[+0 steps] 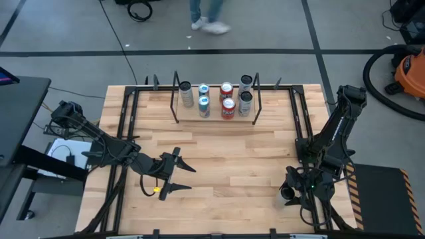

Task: Place canned beverage on shelf
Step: Put the white yellow soda can on the shelf aligned with the other white yellow soda can

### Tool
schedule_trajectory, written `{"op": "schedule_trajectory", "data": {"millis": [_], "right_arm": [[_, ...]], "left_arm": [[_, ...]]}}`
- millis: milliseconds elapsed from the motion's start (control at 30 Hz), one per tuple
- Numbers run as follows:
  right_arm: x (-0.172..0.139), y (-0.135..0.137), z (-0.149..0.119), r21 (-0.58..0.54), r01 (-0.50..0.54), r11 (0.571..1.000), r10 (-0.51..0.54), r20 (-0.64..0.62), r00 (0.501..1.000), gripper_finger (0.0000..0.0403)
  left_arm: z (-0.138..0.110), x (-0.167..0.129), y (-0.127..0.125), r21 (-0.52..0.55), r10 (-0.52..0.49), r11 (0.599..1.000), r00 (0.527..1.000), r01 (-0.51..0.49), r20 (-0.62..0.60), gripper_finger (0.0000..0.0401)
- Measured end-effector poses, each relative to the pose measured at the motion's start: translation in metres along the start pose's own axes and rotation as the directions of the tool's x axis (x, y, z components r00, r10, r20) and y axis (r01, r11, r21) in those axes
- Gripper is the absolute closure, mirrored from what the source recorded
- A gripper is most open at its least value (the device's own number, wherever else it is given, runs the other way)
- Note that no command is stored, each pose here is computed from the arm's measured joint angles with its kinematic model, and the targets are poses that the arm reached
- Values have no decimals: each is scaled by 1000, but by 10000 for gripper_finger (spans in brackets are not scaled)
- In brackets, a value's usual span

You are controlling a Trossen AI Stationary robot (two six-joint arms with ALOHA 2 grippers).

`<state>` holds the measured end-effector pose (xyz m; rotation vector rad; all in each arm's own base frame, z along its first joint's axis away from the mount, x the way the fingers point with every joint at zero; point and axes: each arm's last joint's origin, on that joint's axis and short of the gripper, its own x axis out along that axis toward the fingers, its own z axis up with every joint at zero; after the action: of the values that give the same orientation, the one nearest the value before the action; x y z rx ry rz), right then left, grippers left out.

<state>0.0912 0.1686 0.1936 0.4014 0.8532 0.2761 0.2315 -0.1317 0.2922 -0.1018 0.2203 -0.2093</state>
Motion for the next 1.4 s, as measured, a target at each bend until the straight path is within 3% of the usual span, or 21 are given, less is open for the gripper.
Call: {"op": "schedule_trajectory", "data": {"millis": [200,567,833,1200,1400], "right_arm": [[0,0,1,-4,11,1000,-11,33,999,129],[19,-2,10,-65,85,994,-78,93,993,126],[31,-3,36,-181,31,983,1,177,984,127],[36,-32,78,-252,111,961,-41,267,963,127],[36,-49,101,-282,126,951,-28,327,944,127]], "left_arm": [[0,0,0,0,0,1000,1000,0,0,115],[1,1,5,-6,18,1000,1000,-18,1,115],[4,6,26,-21,101,995,995,-100,3,115],[5,10,56,-78,210,974,978,-210,-17,115],[3,15,62,-106,153,982,987,-156,-40,115]]}}
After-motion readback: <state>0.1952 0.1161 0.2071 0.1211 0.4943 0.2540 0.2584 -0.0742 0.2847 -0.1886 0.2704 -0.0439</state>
